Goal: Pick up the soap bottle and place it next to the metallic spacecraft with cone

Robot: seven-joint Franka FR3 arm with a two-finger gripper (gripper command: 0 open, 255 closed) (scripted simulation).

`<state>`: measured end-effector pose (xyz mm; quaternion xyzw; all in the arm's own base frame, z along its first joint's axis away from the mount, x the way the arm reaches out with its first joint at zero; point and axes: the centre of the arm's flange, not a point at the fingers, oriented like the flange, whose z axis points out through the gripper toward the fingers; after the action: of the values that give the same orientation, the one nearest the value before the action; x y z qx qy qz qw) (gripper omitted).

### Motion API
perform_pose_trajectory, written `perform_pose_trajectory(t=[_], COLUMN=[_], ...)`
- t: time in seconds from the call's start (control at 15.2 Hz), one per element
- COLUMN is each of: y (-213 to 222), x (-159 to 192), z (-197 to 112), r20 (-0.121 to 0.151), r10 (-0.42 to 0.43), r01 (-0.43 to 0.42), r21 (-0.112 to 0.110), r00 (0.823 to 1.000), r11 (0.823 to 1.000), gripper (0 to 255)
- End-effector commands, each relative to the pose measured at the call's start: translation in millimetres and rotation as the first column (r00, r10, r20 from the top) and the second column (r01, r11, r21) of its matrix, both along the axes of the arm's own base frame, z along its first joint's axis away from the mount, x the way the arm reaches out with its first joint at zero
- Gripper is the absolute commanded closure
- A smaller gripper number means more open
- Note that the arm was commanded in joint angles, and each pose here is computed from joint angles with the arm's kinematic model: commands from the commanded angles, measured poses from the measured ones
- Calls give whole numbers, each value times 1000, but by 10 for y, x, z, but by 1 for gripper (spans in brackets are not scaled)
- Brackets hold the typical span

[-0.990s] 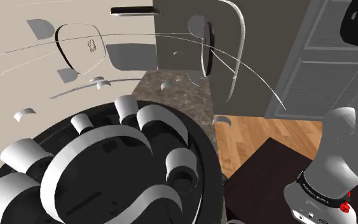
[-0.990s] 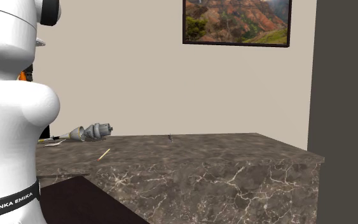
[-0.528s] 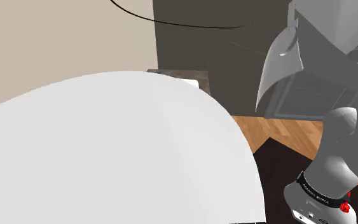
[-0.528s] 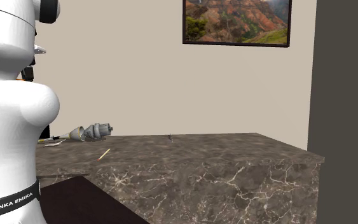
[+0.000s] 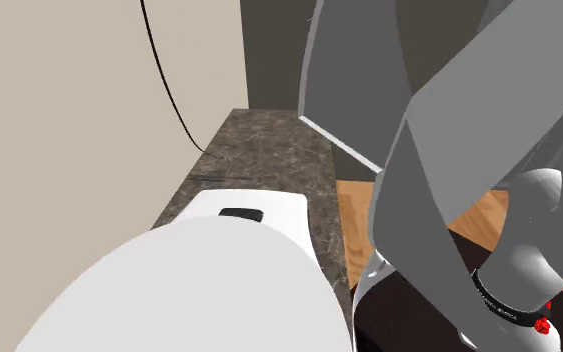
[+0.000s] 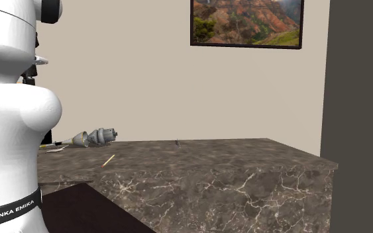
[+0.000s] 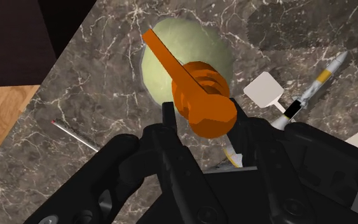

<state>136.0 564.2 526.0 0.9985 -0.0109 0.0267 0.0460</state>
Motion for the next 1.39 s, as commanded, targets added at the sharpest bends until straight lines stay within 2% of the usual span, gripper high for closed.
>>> perform_pose_trajectory(t=[0.0, 1.12, 1.32], y=[-3, -3, -3], x=[8, 8, 8], z=[-107, -1029, -1029], r20=[0, 0, 0], r10=[0, 0, 0], r01=[0, 0, 0], r21=[1, 1, 1], r00=[1000, 1000, 1000], r11=[1000, 1000, 1000], gripper=[255, 255, 255])
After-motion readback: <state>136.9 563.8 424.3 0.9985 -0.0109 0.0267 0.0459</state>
